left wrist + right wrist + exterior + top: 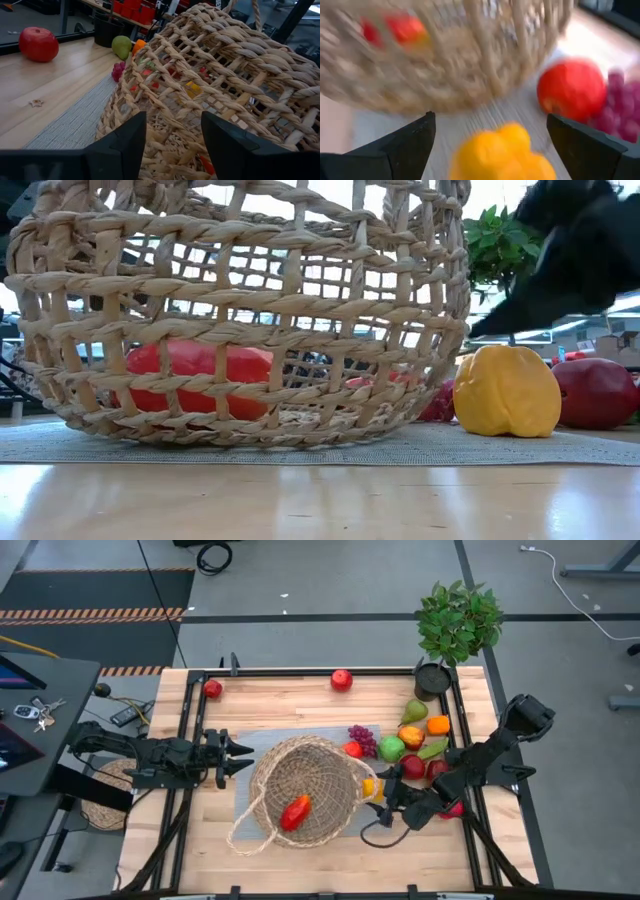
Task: Build produce basket
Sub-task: Put the yellow bell pepper into the brown basket
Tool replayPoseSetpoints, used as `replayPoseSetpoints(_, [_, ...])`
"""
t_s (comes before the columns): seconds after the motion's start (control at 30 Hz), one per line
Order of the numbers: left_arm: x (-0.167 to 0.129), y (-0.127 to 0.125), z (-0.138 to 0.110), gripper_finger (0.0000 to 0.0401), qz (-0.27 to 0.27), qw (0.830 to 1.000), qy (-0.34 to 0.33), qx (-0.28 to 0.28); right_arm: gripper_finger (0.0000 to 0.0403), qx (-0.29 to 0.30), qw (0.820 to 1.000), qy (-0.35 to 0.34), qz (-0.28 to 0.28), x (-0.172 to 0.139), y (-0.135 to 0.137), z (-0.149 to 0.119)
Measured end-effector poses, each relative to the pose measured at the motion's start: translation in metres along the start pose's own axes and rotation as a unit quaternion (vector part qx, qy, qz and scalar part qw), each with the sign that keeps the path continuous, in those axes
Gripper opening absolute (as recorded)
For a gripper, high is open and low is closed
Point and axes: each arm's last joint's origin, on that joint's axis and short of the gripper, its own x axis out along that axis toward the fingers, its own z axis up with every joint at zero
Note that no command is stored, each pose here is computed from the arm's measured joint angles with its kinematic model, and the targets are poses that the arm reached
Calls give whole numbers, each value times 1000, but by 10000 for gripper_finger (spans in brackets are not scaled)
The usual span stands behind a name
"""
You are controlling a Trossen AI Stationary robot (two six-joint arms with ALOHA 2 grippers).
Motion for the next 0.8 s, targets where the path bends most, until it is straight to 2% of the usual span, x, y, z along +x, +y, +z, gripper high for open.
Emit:
replayPoseSetpoints(0.13, [0, 0, 0, 197, 0, 1000, 0, 0, 392, 15, 999, 42, -26, 10, -9, -8])
replayPoseSetpoints(0.37, [0, 0, 0, 194, 0, 1000, 1, 1, 391, 33, 995, 96, 0, 19, -13, -12])
replayPoseSetpoints(0.8, [0, 0, 0, 195, 1, 1000, 2, 1, 320, 44, 991, 118, 39, 13, -13, -6])
